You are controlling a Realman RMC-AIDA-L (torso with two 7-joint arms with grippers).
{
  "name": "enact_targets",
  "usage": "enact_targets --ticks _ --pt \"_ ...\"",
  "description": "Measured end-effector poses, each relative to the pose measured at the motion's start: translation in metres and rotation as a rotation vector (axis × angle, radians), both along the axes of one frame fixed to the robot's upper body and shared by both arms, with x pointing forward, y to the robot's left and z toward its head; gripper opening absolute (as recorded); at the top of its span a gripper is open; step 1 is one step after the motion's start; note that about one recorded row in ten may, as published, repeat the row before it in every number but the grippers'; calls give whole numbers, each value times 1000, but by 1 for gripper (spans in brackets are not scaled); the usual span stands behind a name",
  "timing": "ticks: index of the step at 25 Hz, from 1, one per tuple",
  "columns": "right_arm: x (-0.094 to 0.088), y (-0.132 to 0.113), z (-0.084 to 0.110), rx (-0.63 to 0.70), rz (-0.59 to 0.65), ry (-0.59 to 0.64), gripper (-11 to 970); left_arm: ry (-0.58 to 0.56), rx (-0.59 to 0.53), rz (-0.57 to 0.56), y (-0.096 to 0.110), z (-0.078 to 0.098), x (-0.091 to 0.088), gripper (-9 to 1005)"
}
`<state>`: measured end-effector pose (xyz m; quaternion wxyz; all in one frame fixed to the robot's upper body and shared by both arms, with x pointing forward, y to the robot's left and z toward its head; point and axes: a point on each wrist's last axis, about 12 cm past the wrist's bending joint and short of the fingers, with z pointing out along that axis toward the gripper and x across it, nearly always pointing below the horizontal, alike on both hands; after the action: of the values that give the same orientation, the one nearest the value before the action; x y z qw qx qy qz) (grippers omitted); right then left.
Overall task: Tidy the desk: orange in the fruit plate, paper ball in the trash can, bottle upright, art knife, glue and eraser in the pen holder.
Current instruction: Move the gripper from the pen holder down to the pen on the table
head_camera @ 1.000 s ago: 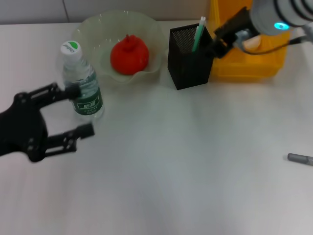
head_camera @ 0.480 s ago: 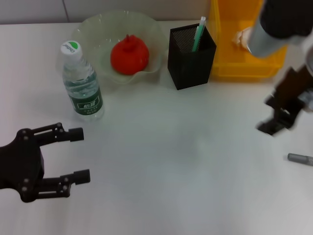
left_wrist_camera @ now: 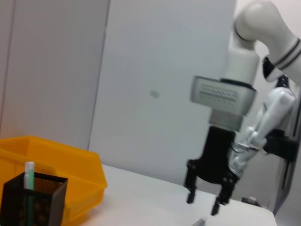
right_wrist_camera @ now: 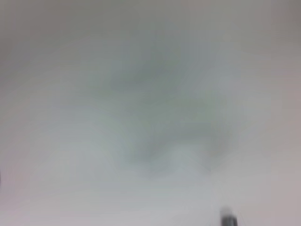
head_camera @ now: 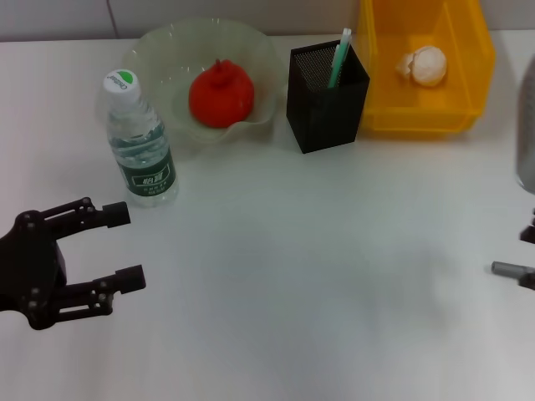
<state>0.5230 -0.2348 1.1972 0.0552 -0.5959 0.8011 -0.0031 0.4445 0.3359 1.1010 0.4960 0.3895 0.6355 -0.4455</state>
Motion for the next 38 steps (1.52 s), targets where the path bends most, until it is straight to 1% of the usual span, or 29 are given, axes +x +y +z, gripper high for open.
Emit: enact_targets --ticks 3,4,7,9,10,12,19,22,26,34,38 --pt "-1 -13 -6 -25 4 -7 570 0 0 0 0 0 0 802" --pt "-1 -17 -9 -30 1 -6 570 15 -14 6 -2 -3 0 802" --pt "-1 -27 -17 -31 -2 -17 570 26 -17 12 -3 -4 2 802" --pt "0 -34 -25 -28 -1 -32 570 41 -18 27 -4 -7 4 802" --pt "0 -34 -25 -28 -1 -32 570 45 -18 34 -4 -8 4 802" --pt "1 -37 -32 -25 -1 -26 569 48 -20 38 -4 -9 4 802" --pt "7 -41 -60 -15 2 14 569 64 -33 43 -13 -15 4 802" --pt "12 -42 -64 -17 5 -12 568 78 -43 50 -13 -19 1 802" --pt "13 -43 -64 -16 7 -15 560 83 -45 53 -13 -20 0 802" --pt "13 -43 -74 -15 12 31 497 82 -42 58 -14 -20 2 802" --pt "14 -45 -76 -12 10 28 408 85 -43 58 -14 -20 2 802"
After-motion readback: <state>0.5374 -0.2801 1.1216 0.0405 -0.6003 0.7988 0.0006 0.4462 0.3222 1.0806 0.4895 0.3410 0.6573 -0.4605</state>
